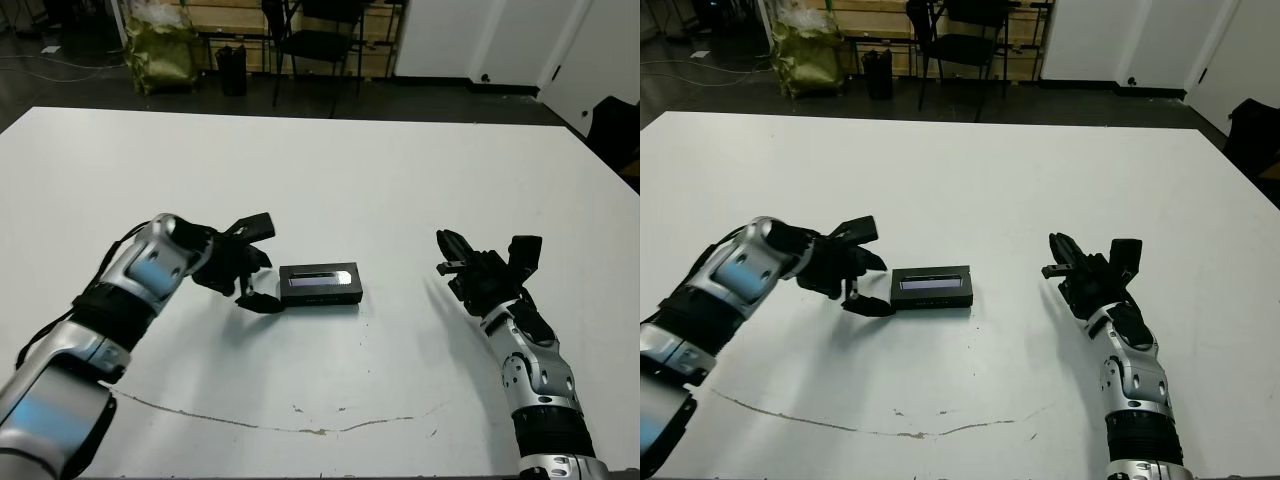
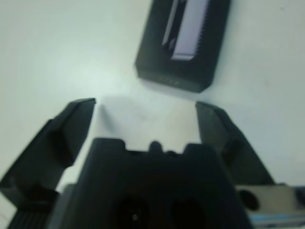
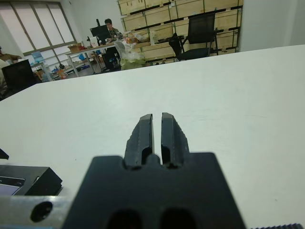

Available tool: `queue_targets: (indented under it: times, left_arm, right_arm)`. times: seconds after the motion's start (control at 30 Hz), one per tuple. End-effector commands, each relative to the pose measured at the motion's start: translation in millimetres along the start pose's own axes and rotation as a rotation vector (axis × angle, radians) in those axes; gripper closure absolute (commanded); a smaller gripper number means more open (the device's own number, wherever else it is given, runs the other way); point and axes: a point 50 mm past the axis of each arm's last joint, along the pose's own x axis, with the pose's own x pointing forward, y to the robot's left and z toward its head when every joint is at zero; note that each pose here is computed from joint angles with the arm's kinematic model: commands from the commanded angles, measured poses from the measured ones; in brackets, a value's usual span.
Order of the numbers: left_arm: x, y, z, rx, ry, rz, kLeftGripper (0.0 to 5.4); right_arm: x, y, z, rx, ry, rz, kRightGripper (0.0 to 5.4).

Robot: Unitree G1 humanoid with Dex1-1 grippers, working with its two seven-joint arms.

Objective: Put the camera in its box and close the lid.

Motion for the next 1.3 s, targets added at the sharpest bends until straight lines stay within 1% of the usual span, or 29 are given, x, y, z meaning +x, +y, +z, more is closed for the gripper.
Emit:
queue_targets:
  times: [0.03,0.2,0.37,0.47,0.53,0.6,0.67,0.73,0.87,0.97,1.07,1.13,1.2,1.23,1.3]
  left_arm:
    - [-7.1,-1.6,-15.3,-0.054,0.010,0.025,0.01]
    - [-18.7,-0.8,-16.0,-0.094,-0.093,0.019,0.01]
    - [-37.4,5.2,-13.2,-0.134,-0.236,0.099,0.01]
    - [-47.9,6.5,-10.4,-0.248,-0.410,0.205,0.01]
    - [-52.6,5.1,-6.0,-0.300,-0.533,0.311,0.01]
    - [-54.7,2.2,-0.2,-0.372,-0.669,0.429,0.24]
    - [-55.0,-1.8,3.5,-0.417,-0.771,0.502,0.63]
    - [-54.0,-5.9,4.6,-0.417,-0.847,0.571,1.12]
    - [-50.6,-11.2,2.7,-0.432,-0.931,0.667,2.12]
    - [-44.9,-15.3,0.0,-0.458,-0.996,0.699,2.86]
    - [-35.1,-22.5,-2.0,-0.510,-1.045,0.727,3.59]
    - [-27.5,-27.4,-4.3,-0.513,-1.054,0.768,4.12]
    - [-20.5,-31.6,-7.0,-0.508,-1.048,0.801,4.64]
    - [-16.7,-33.7,-8.5,-0.512,-1.048,0.807,4.85]
    - [-10.2,-37.6,-11.1,-0.529,-1.046,0.808,5.36]
  right_arm:
    - [-0.3,-2.4,-1.4,0.006,0.016,-0.016,5.40]
    - [0.2,-1.9,-1.5,-0.008,0.014,0.002,5.40]
    - [0.8,-1.1,-1.0,0.007,0.001,0.010,5.40]
    - [1.7,2.7,1.8,0.010,-0.014,0.009,5.40]
    - [3.5,7.9,5.0,0.019,-0.040,0.024,5.40]
    - [5.1,13.9,9.0,0.004,-0.054,0.036,5.40]
    - [6.6,19.2,12.2,-0.003,-0.067,0.046,5.40]
    - [8.6,25.2,14.4,0.002,-0.101,0.070,5.40]
    - [13.5,34.5,13.3,0.019,-0.165,0.146,5.40]
    - [18.0,43.9,9.8,0.025,-0.183,0.200,5.40]
    - [21.8,59.9,5.3,0.001,-0.164,0.234,5.40]
    - [24.5,69.9,-2.0,0.004,-0.134,0.255,5.40]
    - [26.1,76.0,-9.9,0.013,-0.104,0.273,5.40]
    - [26.6,78.5,-14.3,0.024,-0.076,0.278,5.40]
    - [25.7,81.9,-22.4,0.010,-0.023,0.280,5.40]
